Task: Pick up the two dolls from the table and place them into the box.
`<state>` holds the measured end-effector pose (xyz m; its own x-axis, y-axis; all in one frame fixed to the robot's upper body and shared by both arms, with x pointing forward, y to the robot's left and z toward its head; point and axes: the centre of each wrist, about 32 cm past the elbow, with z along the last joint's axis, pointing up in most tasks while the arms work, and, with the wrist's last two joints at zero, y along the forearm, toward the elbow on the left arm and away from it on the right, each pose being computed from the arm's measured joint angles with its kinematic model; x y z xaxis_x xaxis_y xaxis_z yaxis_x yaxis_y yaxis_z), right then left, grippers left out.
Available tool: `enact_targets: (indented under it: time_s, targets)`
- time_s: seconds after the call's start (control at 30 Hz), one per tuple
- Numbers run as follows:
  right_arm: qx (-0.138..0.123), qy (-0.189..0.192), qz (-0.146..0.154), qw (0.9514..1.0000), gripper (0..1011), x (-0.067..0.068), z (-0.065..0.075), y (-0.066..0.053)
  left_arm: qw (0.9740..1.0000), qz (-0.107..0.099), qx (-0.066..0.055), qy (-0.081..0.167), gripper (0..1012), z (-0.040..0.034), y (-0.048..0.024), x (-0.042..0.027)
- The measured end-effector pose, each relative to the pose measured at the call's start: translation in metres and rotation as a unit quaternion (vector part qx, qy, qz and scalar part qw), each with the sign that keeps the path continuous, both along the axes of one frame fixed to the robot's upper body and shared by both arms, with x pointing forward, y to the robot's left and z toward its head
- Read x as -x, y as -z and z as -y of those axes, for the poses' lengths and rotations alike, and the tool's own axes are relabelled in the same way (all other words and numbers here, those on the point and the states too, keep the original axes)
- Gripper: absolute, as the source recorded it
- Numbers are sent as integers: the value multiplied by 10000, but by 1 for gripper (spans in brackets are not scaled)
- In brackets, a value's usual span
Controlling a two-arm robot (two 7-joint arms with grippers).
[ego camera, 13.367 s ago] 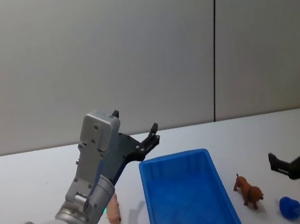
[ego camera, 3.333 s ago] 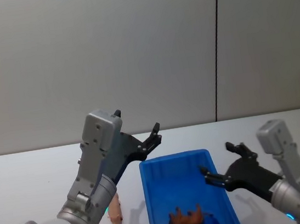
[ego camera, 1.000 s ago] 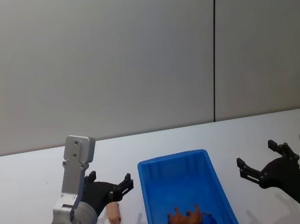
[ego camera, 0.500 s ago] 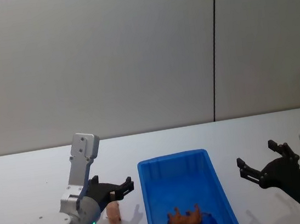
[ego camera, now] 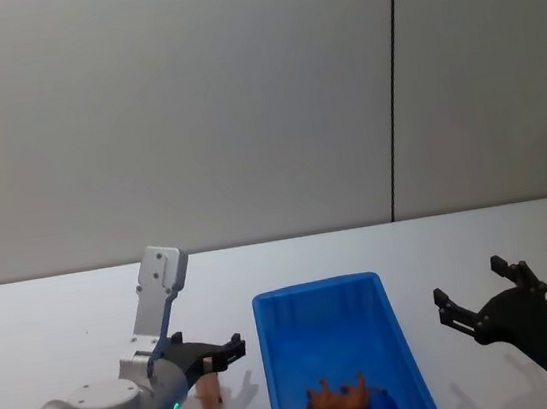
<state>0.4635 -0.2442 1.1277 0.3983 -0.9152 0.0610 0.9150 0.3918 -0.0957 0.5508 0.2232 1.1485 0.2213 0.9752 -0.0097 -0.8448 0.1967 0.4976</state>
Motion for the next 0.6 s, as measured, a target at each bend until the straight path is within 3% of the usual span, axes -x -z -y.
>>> enact_targets:
  time_s: [0.3,0.6]
  targets:
    - [0,0,0,10000,1001,0,0,0,9997,-212,-64,-53,993,1,61,-41]
    - [0,0,0,10000,1001,0,0,0,9993,-358,-101,-68,822,4,107,-57]
